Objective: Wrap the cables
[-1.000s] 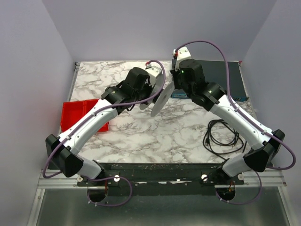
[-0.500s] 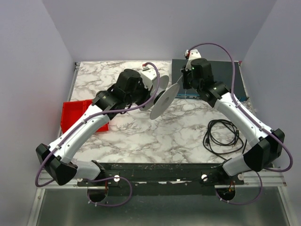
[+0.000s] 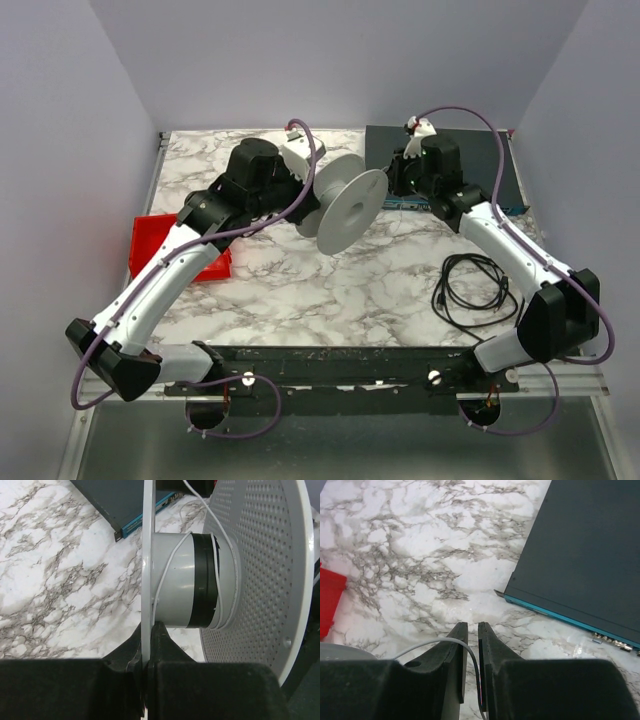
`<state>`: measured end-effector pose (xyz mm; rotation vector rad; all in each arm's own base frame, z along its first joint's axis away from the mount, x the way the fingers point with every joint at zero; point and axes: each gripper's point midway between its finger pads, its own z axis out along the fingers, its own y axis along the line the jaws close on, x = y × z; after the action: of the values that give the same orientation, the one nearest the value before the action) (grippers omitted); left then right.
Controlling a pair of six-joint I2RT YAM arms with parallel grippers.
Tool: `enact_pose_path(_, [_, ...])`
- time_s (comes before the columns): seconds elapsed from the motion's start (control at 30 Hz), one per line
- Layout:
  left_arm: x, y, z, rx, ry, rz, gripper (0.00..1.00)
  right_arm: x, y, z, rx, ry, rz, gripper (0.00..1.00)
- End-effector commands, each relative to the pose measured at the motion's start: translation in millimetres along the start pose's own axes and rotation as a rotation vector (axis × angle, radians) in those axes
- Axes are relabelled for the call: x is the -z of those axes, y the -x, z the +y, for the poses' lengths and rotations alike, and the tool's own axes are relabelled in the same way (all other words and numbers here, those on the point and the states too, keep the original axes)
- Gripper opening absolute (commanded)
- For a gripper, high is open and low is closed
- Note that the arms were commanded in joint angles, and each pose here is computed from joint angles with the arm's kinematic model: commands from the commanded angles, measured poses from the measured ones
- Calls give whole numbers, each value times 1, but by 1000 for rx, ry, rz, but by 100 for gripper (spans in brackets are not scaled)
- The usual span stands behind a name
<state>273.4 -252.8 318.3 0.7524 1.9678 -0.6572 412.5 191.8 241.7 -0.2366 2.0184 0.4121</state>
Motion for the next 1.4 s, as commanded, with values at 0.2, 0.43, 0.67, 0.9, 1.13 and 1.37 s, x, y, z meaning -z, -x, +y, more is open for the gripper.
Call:
enact_pose_path(0.2, [33, 64, -22, 112, -60, -195, 0, -9, -19, 34, -117, 213, -27, 24])
enact_pose_path(0.43, [40, 83, -24, 133, -60, -242, 0, -19, -33, 52, -173, 327, -17, 25])
enact_pose_path(0.67, [46, 104, -21, 203, -32, -302, 0, -19, -46, 66, -251, 419, -17, 29])
enact_pose_path(0.9, [47, 120, -17, 251, -6, -346, 0, -21, -54, 76, -308, 490, -28, 32])
enact_pose_path(1.13, [49, 133, -9, 307, 34, -399, 0, -30, -55, 85, -366, 541, -41, 35])
enact_pose_path(1.37, [49, 145, -2, 336, 72, -435, 0, -42, -66, 91, -362, 533, -17, 39])
